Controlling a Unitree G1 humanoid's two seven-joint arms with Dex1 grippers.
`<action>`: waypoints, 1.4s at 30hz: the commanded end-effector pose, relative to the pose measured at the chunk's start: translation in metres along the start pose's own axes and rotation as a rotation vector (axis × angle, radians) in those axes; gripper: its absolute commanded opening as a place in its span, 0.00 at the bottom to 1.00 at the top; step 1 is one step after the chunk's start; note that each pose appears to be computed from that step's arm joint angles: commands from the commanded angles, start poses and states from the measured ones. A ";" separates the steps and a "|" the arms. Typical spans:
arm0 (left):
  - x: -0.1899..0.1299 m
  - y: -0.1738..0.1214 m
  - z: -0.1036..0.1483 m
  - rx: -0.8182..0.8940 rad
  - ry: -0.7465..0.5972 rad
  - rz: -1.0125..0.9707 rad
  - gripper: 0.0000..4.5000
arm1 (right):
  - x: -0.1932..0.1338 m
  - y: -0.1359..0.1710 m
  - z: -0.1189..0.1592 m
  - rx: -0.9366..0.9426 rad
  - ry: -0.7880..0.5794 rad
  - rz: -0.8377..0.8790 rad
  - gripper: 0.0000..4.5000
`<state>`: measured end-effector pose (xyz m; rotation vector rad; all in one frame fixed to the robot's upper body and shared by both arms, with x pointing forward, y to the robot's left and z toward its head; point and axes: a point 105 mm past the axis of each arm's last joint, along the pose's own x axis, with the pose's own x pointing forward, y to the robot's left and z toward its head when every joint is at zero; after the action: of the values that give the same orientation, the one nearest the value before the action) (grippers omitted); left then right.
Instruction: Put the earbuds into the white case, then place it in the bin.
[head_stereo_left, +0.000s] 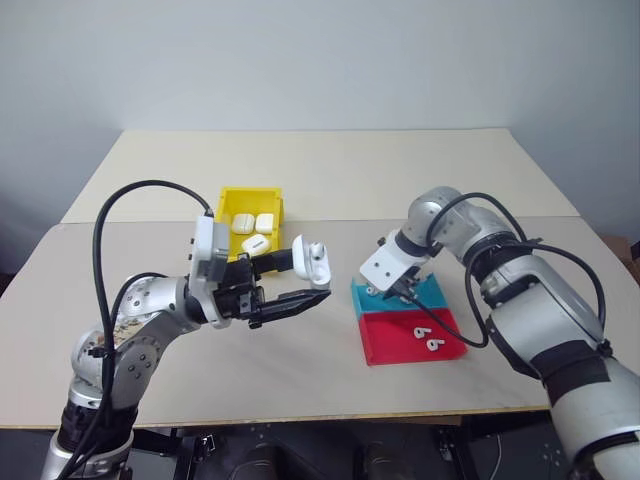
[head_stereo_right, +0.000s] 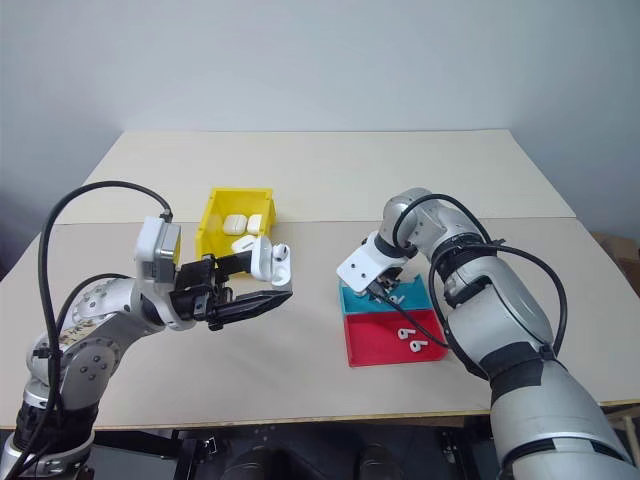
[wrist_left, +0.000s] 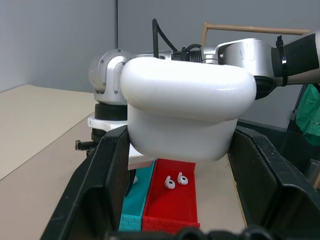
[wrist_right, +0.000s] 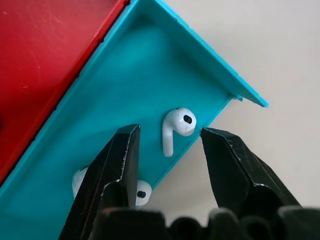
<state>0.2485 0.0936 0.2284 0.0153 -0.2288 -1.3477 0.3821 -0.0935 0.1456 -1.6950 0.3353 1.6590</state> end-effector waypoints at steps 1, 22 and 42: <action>0.000 -0.007 0.012 0.048 -0.025 -0.008 0.61 | -0.007 -0.010 0.002 -0.024 0.017 -0.034 0.52; -0.003 -0.009 0.013 0.039 -0.023 -0.005 0.61 | 0.006 -0.003 -0.001 0.019 0.000 -0.023 0.14; 0.012 0.010 0.014 0.037 -0.060 -0.081 0.61 | -0.167 0.032 0.082 0.760 -1.228 -0.727 0.14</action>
<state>0.2609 0.0893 0.2379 -0.0060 -0.2599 -1.3986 0.2943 -0.1164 0.2866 -0.1564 -0.1905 1.3675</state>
